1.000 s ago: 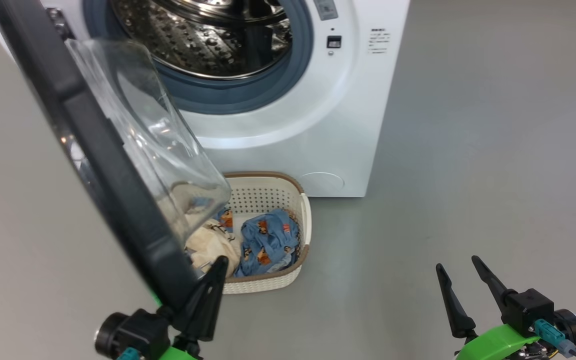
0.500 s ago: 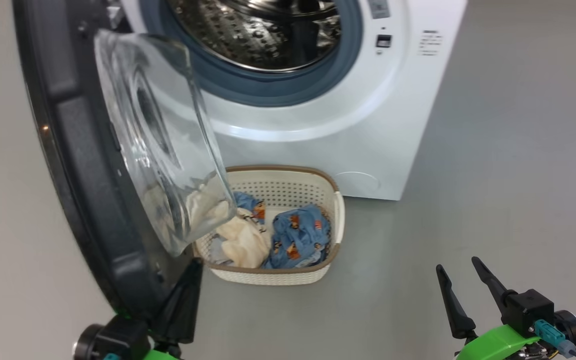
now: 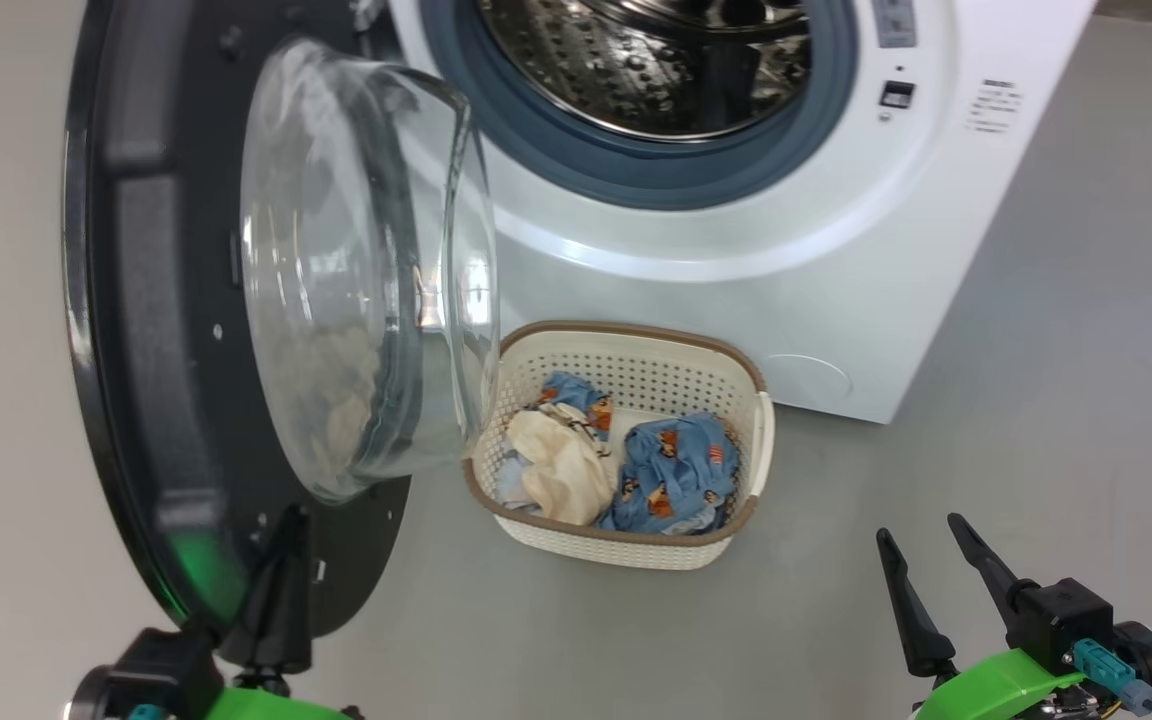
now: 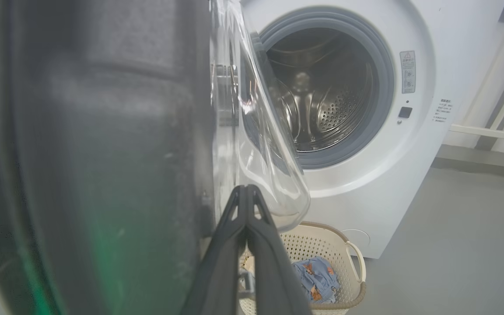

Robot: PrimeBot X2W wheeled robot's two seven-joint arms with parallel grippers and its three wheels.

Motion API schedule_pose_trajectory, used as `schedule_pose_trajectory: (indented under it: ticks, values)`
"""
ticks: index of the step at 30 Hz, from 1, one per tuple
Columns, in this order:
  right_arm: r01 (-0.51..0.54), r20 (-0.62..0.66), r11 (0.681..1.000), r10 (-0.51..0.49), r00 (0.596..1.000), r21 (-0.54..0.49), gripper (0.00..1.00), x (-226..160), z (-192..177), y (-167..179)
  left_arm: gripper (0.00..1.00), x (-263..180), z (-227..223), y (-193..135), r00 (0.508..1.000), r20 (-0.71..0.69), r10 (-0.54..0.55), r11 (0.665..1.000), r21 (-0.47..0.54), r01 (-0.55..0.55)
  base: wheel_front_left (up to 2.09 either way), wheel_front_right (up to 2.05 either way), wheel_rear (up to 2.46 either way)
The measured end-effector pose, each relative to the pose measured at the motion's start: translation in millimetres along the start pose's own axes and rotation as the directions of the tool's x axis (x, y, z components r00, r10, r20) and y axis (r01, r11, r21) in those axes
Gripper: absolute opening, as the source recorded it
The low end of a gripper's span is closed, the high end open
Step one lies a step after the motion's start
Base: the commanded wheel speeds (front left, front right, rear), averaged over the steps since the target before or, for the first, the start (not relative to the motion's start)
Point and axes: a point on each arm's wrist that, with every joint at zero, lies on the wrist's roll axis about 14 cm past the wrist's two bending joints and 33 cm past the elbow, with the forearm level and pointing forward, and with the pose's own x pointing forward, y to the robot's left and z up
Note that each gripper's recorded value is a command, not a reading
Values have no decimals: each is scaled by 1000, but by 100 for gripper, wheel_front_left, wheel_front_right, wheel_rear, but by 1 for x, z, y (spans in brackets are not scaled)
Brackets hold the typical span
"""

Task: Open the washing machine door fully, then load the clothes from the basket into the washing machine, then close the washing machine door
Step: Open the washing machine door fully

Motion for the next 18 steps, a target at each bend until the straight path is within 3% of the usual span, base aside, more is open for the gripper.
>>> schedule_pose_trajectory:
  ticks: [10, 18]
  values:
    - [-42, 8, 999, 42, 999, -3, 100, 6, 4, 14, 0, -12, -3, 49, 990, -16, 138, 990, 15, -138, 0, 0, 0]
    - [-37, -13, 999, 37, 999, -6, 100, 3, -4, 6, 0, 2, -4, 90, 979, -33, 202, 977, 72, -199, 0, 0, 0]
